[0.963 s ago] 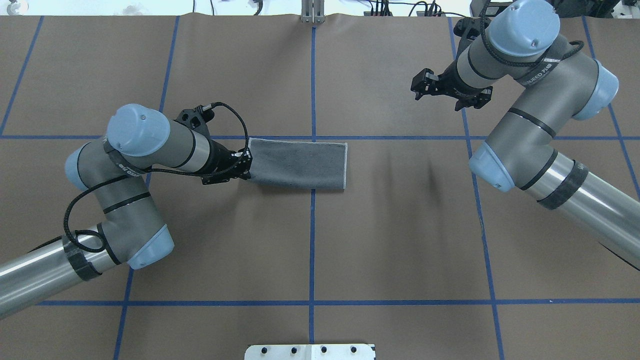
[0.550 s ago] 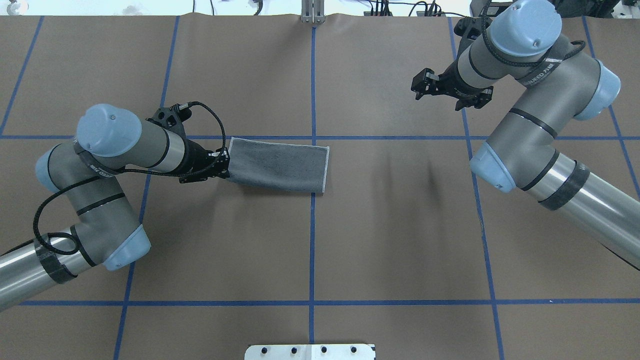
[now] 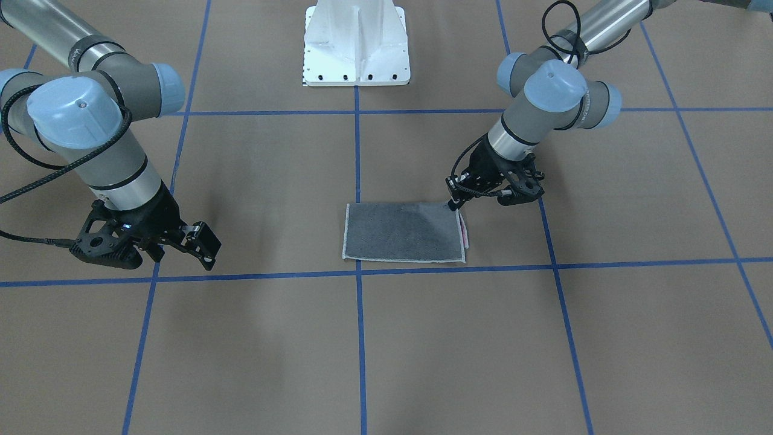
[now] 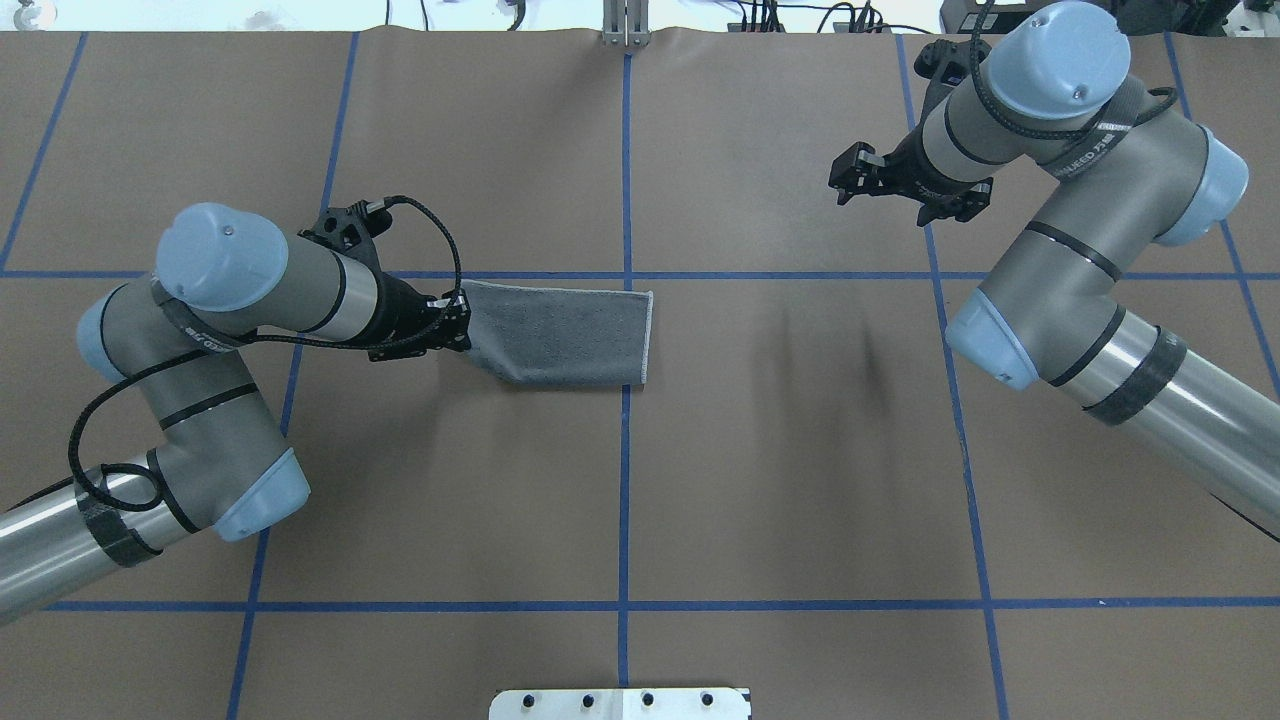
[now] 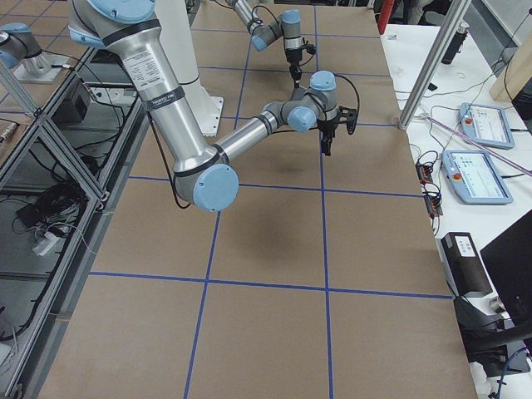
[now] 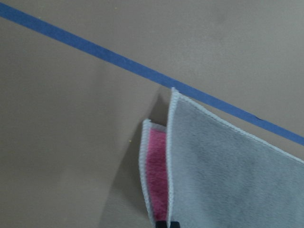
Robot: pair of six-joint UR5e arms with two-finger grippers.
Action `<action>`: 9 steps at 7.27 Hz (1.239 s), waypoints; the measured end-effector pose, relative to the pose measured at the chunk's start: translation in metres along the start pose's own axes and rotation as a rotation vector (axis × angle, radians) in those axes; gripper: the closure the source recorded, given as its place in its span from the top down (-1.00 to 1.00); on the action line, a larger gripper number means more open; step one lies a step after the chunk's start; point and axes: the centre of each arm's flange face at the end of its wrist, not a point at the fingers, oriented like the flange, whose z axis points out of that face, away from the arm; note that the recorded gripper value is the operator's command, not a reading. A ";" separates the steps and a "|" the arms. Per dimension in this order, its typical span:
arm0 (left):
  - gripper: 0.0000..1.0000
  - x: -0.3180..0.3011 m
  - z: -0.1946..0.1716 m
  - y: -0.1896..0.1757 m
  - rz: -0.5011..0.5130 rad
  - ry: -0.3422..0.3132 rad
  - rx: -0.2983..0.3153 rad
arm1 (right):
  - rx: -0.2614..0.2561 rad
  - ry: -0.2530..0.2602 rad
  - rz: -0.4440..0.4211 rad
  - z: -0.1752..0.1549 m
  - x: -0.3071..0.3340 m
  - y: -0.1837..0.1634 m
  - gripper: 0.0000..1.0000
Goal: Fold towel twice with both arms
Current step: 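Lift the strip end with the left gripper and fold it over the other half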
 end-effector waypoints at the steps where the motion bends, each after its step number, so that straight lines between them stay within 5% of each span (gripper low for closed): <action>1: -1.00 0.015 -0.001 0.003 0.009 0.017 -0.002 | -0.001 0.000 0.000 0.000 0.000 0.000 1.00; 9: -1.00 0.132 0.025 0.061 0.063 0.058 -0.001 | -0.001 0.004 0.004 0.001 0.003 0.000 1.00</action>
